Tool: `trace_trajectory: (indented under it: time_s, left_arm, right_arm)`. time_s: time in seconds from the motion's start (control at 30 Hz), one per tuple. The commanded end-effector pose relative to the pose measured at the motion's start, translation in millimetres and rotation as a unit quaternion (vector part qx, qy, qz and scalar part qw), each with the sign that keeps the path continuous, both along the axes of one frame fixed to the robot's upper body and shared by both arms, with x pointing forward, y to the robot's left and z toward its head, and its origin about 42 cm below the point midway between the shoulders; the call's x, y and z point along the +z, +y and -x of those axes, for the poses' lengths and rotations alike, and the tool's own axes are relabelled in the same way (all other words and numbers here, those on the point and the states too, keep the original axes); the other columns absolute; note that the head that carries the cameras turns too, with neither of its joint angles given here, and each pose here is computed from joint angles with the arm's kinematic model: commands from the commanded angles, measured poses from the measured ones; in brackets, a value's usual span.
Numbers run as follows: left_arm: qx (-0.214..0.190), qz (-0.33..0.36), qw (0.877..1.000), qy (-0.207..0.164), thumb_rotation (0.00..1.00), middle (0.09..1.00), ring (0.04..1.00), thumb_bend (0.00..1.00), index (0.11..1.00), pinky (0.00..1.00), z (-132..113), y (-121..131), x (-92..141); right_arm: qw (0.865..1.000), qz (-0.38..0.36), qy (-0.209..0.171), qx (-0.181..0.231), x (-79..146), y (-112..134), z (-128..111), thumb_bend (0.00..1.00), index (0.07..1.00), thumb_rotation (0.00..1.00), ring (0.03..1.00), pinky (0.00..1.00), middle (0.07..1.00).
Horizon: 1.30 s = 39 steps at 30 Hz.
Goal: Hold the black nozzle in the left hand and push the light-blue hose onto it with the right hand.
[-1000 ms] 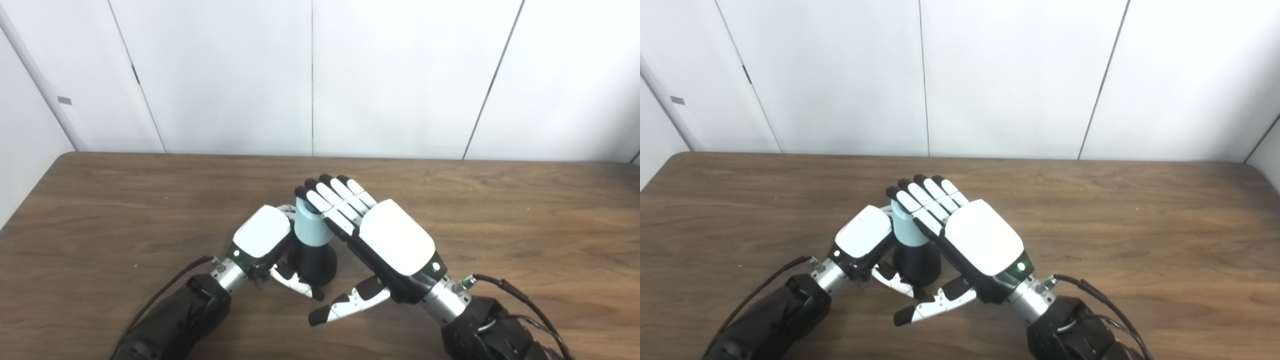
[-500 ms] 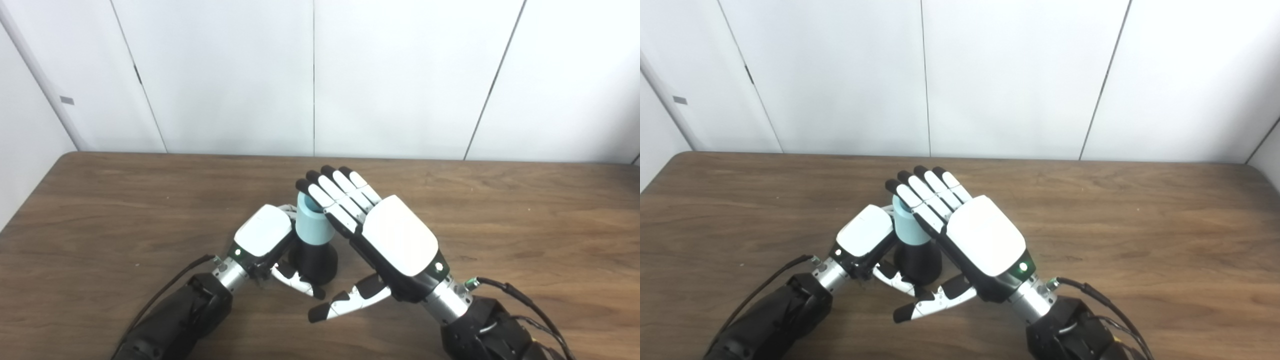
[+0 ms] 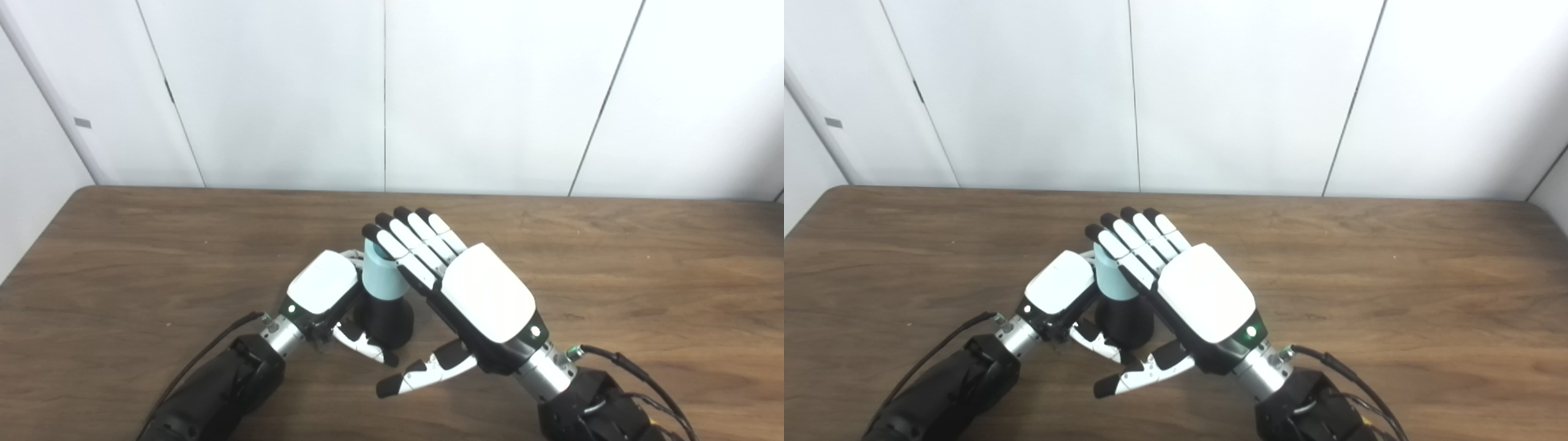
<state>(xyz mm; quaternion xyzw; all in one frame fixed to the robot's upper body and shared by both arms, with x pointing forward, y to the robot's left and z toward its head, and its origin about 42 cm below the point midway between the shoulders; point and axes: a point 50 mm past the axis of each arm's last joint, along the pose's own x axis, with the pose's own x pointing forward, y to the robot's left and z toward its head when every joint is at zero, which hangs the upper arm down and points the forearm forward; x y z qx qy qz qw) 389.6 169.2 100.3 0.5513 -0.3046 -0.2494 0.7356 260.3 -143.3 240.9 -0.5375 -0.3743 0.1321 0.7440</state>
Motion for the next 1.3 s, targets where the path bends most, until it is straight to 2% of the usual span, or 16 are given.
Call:
trace_trajectory:
  time_s: [0.0, 0.23, 0.47, 0.8, 1.27]
  left_arm:
    - [-0.042, -0.039, 0.975, 0.214, 0.0, 0.466, 0.522, 0.5, 0.476, 0.7, 117.1, -78.5, -119.4]
    - [-0.04, -0.025, 0.976, 0.214, 0.0, 0.458, 0.515, 0.5, 0.485, 0.67, 118.2, -78.3, -123.4]
    - [-0.047, -0.013, 0.978, 0.205, 0.0, 0.452, 0.507, 0.5, 0.501, 0.64, 119.8, -81.8, -110.8]
    - [-0.046, -0.006, 0.979, 0.201, 0.0, 0.446, 0.49, 0.5, 0.503, 0.6, 119.6, -81.2, -110.5]
    - [-0.045, -0.008, 0.979, 0.198, 0.0, 0.461, 0.462, 0.5, 0.512, 0.62, 119.8, -81.9, -114.4]
  right_arm:
    - [0.999, -0.022, -0.046, 0.004, 23.0, 2.7, -2.4, 0.87, 0.962, 0.84, 1.0, 1.0, 0.993]
    - [0.999, -0.015, -0.029, -0.009, 19.0, 0.6, -3.3, 0.87, 0.97, 0.84, 1.0, 1.0, 0.995]
    - [0.999, -0.016, -0.03, -0.01, 21.2, 2.1, -4.0, 0.88, 0.967, 0.85, 1.0, 1.0, 0.995]
    - [0.999, -0.009, -0.032, -0.019, 25.8, 3.3, -9.0, 0.88, 0.966, 0.85, 1.0, 1.0, 0.997]
    - [0.999, 0.007, -0.034, -0.04, 32.2, 0.3, -19.4, 0.86, 0.96, 0.76, 1.0, 1.0, 0.989]
